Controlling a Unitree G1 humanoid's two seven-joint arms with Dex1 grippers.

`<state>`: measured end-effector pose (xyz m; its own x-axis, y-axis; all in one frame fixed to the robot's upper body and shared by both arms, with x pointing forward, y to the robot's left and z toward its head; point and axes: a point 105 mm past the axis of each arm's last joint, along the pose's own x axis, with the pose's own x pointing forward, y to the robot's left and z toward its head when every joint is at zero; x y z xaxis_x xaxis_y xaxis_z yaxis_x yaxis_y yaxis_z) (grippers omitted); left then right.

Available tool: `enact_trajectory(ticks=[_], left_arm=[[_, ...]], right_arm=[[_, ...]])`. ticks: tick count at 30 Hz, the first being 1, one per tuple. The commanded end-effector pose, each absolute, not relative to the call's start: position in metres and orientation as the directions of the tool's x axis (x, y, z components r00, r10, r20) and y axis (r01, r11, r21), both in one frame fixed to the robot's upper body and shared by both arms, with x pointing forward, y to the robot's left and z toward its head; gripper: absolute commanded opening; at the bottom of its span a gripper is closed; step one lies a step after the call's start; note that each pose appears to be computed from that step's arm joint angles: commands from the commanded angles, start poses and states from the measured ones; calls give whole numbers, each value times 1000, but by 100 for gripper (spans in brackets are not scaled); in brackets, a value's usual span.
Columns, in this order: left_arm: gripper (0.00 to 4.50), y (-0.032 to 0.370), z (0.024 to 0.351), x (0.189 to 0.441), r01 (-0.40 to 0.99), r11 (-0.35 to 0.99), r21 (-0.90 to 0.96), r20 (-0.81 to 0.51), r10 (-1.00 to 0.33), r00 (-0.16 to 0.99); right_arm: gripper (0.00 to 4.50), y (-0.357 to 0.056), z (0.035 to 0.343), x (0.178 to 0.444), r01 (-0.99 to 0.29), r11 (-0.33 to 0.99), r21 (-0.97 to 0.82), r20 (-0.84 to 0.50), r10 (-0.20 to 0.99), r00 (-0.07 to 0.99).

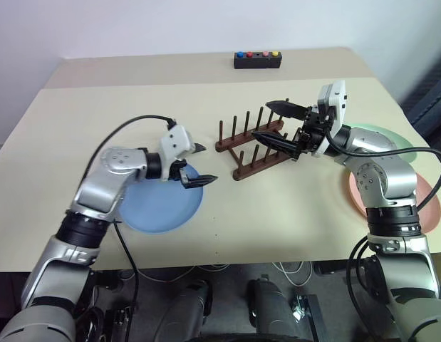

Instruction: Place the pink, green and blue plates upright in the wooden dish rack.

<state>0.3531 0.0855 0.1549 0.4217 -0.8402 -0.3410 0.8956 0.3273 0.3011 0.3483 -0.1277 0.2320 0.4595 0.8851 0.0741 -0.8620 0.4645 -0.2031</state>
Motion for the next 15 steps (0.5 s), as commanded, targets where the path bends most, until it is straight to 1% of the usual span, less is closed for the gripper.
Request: enact_trajectory(ticks=[1, 4, 7, 10, 15], left_arm=[[450, 71, 159, 361, 896, 299, 328, -348, -844, 409], [450, 51, 156, 373, 908, 332, 255, -360, -839, 408], [450, 38, 151, 375, 917, 332, 220, -375, -839, 393], [450, 28, 143, 379, 908, 362, 211, -391, -820, 418], [450, 17, 132, 379, 898, 401, 178, -427, -791, 438]], right_arm=[[442, -134, 249, 341, -836, 491, -245, 125, 871, 475], [442, -136, 248, 337, -821, 514, -249, 130, 858, 497], [442, -139, 248, 335, -807, 535, -251, 135, 845, 518], [442, -141, 249, 333, -795, 553, -250, 144, 833, 535], [442, -145, 249, 330, -783, 572, -244, 154, 820, 551]])
